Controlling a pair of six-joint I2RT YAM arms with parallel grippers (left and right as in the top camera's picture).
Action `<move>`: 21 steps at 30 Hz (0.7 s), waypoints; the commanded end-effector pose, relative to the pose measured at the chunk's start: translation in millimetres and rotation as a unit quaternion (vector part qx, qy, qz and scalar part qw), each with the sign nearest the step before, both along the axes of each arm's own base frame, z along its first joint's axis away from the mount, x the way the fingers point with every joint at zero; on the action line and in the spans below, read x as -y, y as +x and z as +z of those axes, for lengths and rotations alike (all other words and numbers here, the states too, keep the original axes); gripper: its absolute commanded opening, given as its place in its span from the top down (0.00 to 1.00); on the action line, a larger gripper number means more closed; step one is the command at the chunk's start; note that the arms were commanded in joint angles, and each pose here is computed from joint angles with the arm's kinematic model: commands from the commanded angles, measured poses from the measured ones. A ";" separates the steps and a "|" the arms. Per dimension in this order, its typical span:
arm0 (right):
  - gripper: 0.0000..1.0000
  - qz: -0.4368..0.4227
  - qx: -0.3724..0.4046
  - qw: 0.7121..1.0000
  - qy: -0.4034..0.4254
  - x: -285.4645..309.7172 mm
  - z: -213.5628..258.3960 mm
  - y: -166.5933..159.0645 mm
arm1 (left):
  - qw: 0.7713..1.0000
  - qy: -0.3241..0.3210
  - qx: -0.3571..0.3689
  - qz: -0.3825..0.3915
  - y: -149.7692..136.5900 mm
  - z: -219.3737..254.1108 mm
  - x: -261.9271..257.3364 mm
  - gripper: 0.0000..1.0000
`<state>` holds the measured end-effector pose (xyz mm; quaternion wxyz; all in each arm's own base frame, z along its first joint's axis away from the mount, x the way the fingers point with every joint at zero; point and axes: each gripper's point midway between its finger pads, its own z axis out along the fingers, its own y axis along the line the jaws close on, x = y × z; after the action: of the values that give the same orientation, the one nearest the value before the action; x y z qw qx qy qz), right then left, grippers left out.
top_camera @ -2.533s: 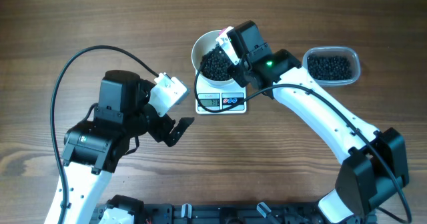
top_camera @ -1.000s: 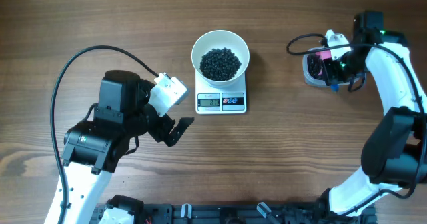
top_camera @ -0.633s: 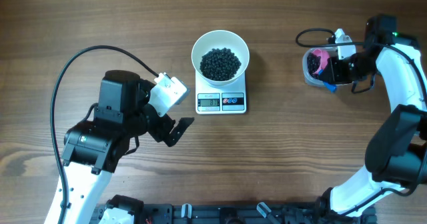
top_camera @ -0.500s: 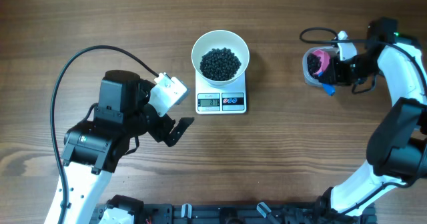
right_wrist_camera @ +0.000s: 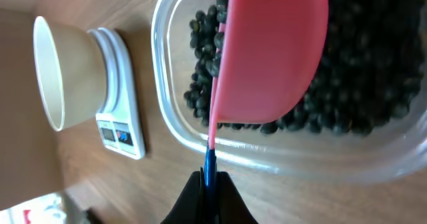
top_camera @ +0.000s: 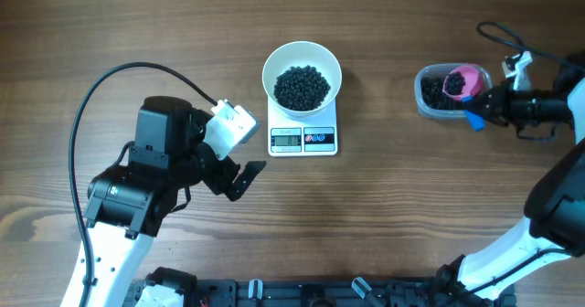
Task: Scoop item into bowl and weigh 150g on scale
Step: 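Move the pink scoop back into the bean tub and scoop beans, then carry the filled scoop over the white bowl and tip beans in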
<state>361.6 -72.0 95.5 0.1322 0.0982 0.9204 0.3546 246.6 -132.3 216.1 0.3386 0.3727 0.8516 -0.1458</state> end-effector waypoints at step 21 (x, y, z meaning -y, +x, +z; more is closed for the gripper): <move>0.96 0.128 0.092 0.975 0.158 -148.1 135.8 -28.3 | 1.000 -0.007 0.008 0.003 3.5 8.7 0.4 0.00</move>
<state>335.8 45.2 215.1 0.1597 -0.0008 0.8525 0.4978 246.6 -132.3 216.2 0.3388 0.3728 0.8515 -0.1457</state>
